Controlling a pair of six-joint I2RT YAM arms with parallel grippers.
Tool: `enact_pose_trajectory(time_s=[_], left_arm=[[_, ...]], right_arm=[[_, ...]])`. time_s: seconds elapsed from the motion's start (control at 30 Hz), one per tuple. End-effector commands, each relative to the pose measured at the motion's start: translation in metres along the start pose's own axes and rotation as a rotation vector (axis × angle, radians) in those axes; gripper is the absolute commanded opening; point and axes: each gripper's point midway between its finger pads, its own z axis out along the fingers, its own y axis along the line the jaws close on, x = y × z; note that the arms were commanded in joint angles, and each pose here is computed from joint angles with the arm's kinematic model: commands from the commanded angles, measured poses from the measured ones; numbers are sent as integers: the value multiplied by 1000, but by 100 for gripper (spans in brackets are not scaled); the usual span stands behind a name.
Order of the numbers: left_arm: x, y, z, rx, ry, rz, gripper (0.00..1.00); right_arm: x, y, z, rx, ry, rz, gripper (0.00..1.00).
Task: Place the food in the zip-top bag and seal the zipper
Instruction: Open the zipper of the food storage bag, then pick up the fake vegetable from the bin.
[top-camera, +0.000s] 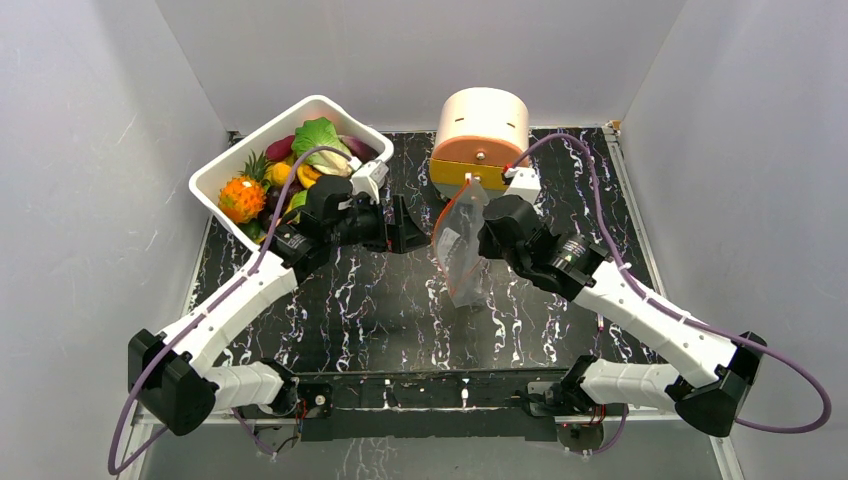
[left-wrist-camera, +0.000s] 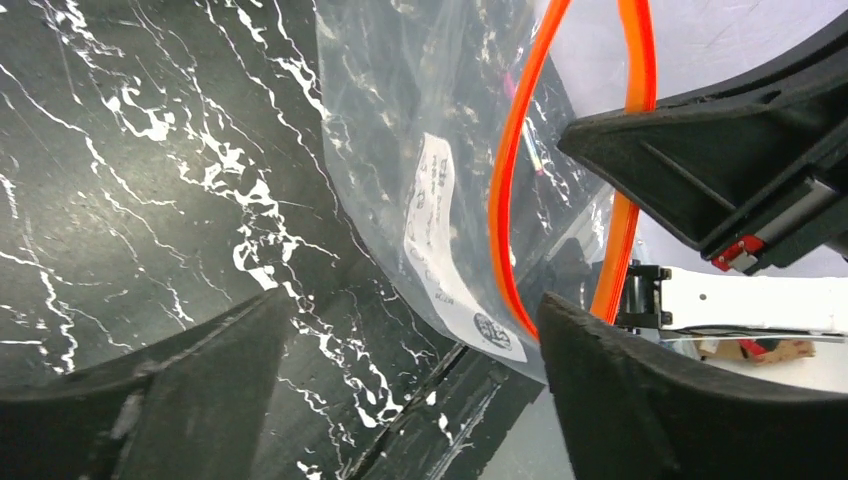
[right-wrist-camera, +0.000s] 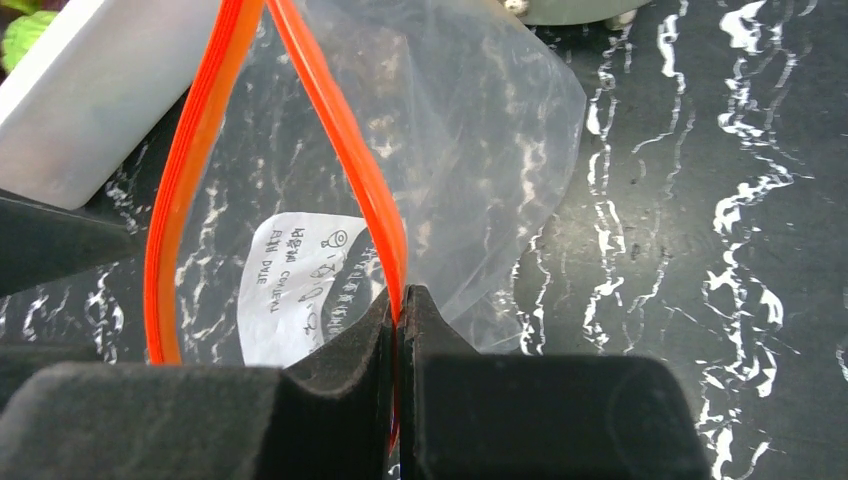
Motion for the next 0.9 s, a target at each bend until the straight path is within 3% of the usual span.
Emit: enact_pose_trajectory(time_s=[0.0,0.17,0.5,0.87], left_arm=[[-22,-13,-17,-12,-70,40,97],[-31,-6,-25,-75,-119,59,98],[-58,55,-36,-440,-154,118,98],[-89,128,-60,-696,-205,44,90]], right_arm=[[-22,-20,-10,90,-86,7,0],[-34,-41,-26,190,-108,-23,0],[-59,-73,-59,340,-160,-51,0],[3,5,32,45,-17,-21,0]])
